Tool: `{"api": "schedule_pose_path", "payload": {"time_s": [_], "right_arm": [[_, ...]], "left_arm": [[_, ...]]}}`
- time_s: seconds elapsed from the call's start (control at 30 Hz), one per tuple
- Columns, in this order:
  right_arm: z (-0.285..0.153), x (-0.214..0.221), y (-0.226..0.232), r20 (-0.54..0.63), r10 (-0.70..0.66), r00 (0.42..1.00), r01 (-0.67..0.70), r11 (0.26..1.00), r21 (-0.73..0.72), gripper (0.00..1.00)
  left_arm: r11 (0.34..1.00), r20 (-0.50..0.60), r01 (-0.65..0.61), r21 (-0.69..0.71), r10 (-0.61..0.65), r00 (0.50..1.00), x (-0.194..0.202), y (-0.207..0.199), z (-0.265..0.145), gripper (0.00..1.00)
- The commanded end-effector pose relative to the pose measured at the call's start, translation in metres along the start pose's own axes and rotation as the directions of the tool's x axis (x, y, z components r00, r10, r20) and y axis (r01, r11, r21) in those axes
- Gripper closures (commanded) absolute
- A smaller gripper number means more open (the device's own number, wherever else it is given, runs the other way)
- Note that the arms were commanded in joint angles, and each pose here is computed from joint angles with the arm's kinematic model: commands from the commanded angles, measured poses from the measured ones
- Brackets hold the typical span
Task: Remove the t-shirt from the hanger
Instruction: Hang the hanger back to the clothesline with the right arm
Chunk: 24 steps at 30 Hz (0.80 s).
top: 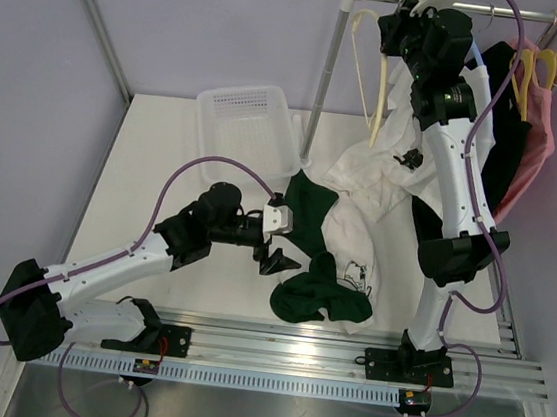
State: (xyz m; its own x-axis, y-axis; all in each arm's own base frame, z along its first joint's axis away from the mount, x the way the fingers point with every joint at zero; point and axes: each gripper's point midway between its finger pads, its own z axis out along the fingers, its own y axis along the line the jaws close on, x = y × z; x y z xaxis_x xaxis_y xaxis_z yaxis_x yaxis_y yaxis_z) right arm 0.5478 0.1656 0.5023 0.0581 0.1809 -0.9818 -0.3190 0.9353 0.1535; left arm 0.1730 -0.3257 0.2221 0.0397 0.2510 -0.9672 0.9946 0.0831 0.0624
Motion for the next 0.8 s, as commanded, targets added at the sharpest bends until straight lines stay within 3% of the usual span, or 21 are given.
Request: {"api": "schedule_pose_path", "payload": {"time_s": [0.0,0.4,0.77], "right_arm": [[-0.009,-0.044,0.012,0.116,0.025,0.993,-0.019,0.998,-0.052,1.0],[-0.008,-0.025,0.012,0.059,0.04,0.997,-0.037,0.997,-0.063,0.97],[-0.028,-0.034,0.005,0.062,0.024,0.998,-0.024,1.0,-0.008,0.71]], "left_arm": [[0.999,0.065,-0.039,-0.03,0.041,0.997,-0.029,0.01,0.0,0.1],[0.997,0.027,-0.022,-0.074,0.024,0.999,-0.022,0.023,0.006,0.01],[0.995,-0.015,-0.039,-0.087,0.038,0.999,-0.011,0.032,0.014,0.01]]}}
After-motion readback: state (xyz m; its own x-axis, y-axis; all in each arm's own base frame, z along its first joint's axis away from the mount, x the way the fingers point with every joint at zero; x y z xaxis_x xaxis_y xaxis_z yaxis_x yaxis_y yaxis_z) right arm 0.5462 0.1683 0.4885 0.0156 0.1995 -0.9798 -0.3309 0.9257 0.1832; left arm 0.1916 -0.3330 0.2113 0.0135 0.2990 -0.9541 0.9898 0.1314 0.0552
